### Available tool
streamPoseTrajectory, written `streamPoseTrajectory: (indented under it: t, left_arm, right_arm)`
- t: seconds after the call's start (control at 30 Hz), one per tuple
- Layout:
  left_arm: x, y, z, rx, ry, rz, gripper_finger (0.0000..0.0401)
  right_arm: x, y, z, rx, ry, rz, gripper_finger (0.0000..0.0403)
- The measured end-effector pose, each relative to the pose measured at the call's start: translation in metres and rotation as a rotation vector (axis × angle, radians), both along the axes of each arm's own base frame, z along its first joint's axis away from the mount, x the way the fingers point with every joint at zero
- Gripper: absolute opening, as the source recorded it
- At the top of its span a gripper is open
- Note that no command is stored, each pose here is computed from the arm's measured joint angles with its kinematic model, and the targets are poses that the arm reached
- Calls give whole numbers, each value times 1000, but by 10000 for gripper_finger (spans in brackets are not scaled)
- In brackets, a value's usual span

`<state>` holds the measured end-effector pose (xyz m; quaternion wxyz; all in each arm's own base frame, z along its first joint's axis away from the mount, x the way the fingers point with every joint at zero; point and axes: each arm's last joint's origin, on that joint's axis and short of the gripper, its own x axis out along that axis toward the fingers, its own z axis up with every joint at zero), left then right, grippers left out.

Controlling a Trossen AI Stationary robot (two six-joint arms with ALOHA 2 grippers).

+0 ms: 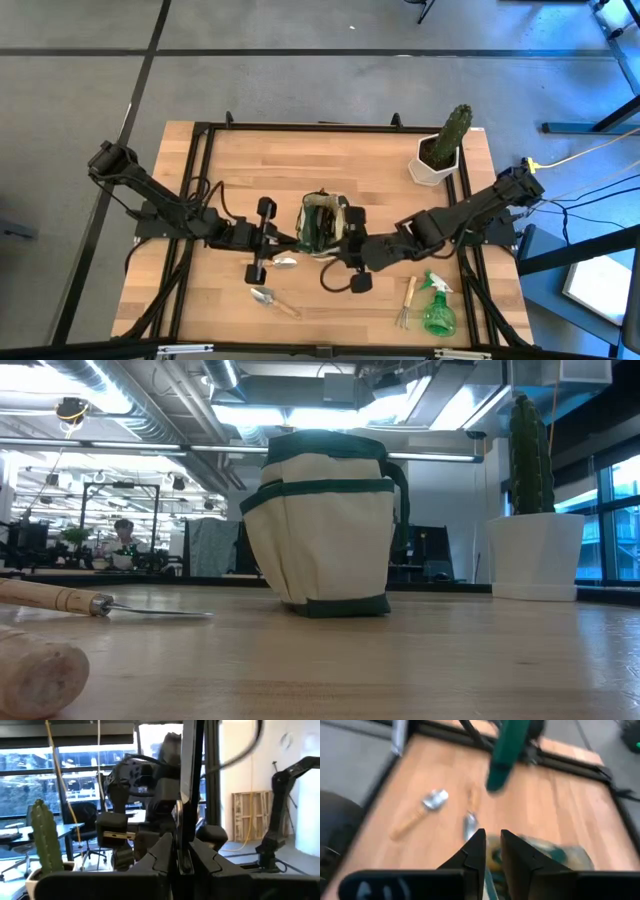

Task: Pick & Place Garden tools in Gardening bag
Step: Put the green fruit pruner into the green gardening bag

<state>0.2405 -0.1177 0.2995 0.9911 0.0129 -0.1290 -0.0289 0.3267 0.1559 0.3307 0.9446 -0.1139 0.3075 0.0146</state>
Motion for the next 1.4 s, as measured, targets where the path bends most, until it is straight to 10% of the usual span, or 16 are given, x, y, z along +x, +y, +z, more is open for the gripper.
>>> streamPoseTrajectory:
  t: [0.23, 0.63, 1.4]
  left_arm:
    - [8, 9, -5, -32, 92, 30, 24]
    - [55, -16, -42, -59, 250, -14, 24]
    - [80, -14, -89, -70, 292, 184, 24]
  right_arm:
    - [-17, 1, -8, -176, 44, -206, 81]
    - [-37, -6, 0, -314, -50, -461, 229]
    - [-54, -10, -27, -333, 130, -476, 237]
